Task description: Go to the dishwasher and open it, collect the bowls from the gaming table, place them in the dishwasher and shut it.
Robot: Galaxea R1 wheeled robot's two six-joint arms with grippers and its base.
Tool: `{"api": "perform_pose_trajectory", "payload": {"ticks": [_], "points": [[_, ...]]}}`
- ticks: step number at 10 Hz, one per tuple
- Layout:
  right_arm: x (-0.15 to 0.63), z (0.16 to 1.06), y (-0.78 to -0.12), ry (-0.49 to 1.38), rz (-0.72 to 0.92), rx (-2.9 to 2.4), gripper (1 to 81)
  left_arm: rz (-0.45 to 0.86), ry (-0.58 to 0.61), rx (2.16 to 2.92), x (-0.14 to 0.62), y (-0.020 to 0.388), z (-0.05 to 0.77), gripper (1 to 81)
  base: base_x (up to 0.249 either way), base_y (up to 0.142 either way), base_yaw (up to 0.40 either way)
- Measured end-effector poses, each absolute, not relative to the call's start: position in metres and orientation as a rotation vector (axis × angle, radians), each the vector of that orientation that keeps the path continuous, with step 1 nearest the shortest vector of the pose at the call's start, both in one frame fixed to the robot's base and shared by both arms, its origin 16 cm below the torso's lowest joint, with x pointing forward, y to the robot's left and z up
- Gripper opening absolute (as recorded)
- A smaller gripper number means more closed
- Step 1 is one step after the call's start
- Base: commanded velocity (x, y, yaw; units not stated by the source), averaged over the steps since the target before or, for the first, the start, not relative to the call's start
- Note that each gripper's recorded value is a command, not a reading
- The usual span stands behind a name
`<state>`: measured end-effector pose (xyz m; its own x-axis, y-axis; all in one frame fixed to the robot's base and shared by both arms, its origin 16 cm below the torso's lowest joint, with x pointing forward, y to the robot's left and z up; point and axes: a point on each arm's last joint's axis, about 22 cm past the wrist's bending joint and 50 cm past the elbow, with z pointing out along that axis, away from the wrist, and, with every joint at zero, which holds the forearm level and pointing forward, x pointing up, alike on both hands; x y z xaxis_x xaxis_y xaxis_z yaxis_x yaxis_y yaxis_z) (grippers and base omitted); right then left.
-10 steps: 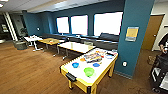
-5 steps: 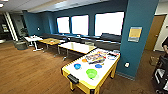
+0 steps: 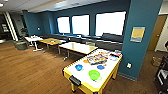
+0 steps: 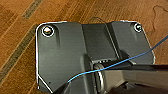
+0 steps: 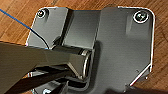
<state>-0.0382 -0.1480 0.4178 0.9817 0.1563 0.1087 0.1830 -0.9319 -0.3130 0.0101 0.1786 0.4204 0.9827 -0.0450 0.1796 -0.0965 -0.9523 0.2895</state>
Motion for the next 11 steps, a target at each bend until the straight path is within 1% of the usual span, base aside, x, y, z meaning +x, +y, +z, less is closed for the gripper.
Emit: {"api": "perform_pose_trajectory", "payload": {"ticks": [11], "points": [[-0.0384, 0.4179, -0.1477, -0.247, -0.117, -2.801, 81.1, 0.246, -0.103, 2.828, 0.0100, 0.1787, 0.4204, 81.1, 0.080, 0.078, 0.000]]}}
